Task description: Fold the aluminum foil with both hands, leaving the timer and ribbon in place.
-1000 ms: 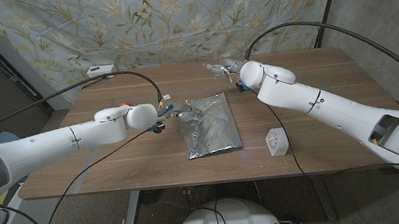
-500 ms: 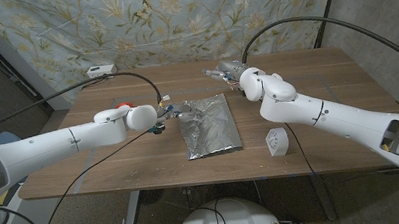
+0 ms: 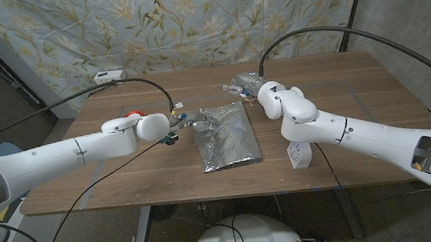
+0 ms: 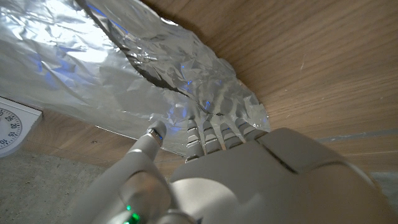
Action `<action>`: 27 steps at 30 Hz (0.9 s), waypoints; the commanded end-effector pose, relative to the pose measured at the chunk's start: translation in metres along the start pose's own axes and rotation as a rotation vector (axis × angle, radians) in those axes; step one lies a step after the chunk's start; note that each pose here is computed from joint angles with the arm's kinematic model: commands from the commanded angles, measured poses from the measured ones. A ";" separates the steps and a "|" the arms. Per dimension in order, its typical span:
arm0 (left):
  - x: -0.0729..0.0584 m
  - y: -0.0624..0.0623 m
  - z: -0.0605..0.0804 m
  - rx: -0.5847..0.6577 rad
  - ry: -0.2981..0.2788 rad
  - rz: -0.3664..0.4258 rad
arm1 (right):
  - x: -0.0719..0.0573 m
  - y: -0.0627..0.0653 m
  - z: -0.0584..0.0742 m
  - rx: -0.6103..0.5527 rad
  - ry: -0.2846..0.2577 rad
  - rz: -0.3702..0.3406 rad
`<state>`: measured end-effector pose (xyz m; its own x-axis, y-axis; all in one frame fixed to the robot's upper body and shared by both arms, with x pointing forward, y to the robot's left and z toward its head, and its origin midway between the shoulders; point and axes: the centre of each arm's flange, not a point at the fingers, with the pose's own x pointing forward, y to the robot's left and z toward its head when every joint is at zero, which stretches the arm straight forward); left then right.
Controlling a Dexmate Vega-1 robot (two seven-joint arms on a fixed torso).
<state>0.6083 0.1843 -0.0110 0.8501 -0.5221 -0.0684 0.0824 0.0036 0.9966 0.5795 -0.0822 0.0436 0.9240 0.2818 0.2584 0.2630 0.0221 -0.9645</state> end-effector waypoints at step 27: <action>0.005 0.004 -0.007 -0.025 0.000 -0.006 | 0.029 0.056 -0.018 -0.050 -0.002 0.088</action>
<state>0.6140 0.1857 -0.0090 0.8488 -0.5235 -0.0746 0.0973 0.0159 0.9951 0.6148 -0.0892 0.0071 0.9383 0.2819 0.2002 0.2196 -0.0386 -0.9748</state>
